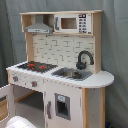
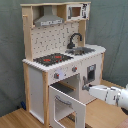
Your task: Play with the kitchen
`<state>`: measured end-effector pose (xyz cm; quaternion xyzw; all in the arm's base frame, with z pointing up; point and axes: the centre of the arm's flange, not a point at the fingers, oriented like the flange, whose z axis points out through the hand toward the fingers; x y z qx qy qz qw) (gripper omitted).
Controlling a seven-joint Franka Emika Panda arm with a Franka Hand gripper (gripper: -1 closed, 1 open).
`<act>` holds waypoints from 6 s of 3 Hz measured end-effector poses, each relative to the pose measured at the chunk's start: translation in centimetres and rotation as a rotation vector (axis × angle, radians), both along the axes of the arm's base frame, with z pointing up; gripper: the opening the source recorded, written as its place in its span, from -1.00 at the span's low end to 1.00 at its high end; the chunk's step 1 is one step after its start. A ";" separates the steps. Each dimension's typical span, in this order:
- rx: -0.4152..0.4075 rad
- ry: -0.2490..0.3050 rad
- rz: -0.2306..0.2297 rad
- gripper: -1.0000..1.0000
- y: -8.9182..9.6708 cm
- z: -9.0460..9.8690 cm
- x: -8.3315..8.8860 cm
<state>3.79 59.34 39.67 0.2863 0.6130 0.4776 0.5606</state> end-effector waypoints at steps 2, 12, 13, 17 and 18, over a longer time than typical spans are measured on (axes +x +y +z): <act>0.094 -0.002 0.091 1.00 4.8 -0.6 -1.8; 0.532 0.106 0.062 1.00 9.3 -14.8 3.2; 0.615 0.103 0.018 1.00 8.4 -16.2 3.8; 0.910 0.036 -0.161 1.00 5.0 -19.9 4.8; 0.943 0.023 -0.230 1.00 2.4 -21.9 5.2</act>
